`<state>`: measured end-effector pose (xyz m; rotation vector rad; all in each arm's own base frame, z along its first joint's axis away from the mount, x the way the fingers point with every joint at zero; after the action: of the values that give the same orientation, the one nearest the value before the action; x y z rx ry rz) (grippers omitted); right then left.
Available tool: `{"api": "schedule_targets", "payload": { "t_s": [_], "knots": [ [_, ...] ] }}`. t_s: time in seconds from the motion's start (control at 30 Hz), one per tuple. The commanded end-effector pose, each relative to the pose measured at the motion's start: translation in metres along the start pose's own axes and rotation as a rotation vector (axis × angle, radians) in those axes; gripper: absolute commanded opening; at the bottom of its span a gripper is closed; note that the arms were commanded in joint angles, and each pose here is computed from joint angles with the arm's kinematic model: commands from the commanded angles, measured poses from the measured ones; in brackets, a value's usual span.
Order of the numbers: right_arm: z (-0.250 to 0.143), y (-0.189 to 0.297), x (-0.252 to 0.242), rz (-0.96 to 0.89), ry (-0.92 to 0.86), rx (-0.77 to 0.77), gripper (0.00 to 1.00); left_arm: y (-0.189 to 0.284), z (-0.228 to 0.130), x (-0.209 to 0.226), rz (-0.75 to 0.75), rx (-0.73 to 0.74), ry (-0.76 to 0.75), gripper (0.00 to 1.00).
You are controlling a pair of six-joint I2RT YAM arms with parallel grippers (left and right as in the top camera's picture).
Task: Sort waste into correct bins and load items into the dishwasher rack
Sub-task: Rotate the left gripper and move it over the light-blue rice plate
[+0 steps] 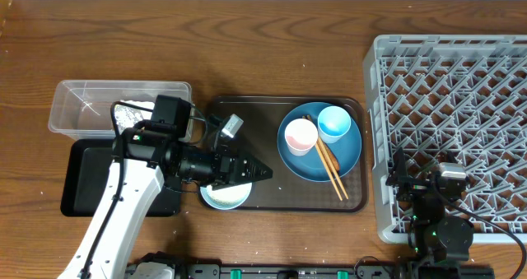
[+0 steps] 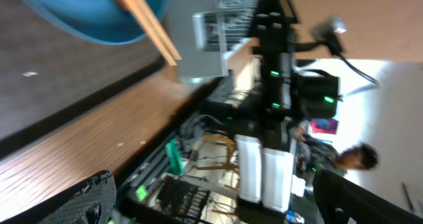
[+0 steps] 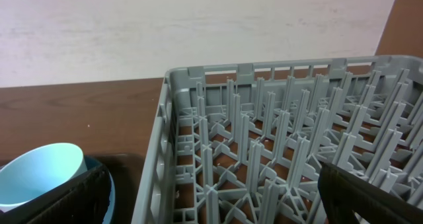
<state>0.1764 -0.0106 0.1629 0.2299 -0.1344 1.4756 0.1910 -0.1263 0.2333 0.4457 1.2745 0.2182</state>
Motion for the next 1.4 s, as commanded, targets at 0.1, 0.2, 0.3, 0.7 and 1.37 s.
{"api": "schedule_targets", "payload": {
  "t_s": [0.1,0.2,0.3,0.7,1.37],
  "knots": [
    [-0.001,0.000,0.003,0.013,-0.008,0.001,0.99,0.001,-0.001,0.011,0.132,-0.001,0.040,0.98],
    [-0.001,0.000,0.003,0.013,-0.008,0.001,0.99,0.002,-0.001,0.014,0.163,-0.001,0.039,0.93],
    [-0.001,0.000,0.003,0.013,-0.008,0.001,0.99,0.003,-0.001,0.019,0.205,-0.001,0.035,0.98],
    [-0.001,0.000,0.003,0.013,-0.008,0.001,0.99,0.012,0.003,0.044,0.470,-0.037,0.115,1.00],
    [-0.001,0.000,0.003,0.013,-0.008,0.001,0.99,-0.004,0.002,0.056,0.795,-0.058,0.196,0.88]
  ]
}}
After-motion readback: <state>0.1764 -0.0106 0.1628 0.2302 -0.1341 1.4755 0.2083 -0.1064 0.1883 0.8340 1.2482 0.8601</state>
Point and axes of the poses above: each gripper's point midway between its finger pads, its own y axis back along the fingers, its own x axis along the line the jaws close on, z = x × y, the point moved 7 cm from there along y, back along the fingers, and after that the axes turned 10 degrees about -y, right-handed, at the moved point
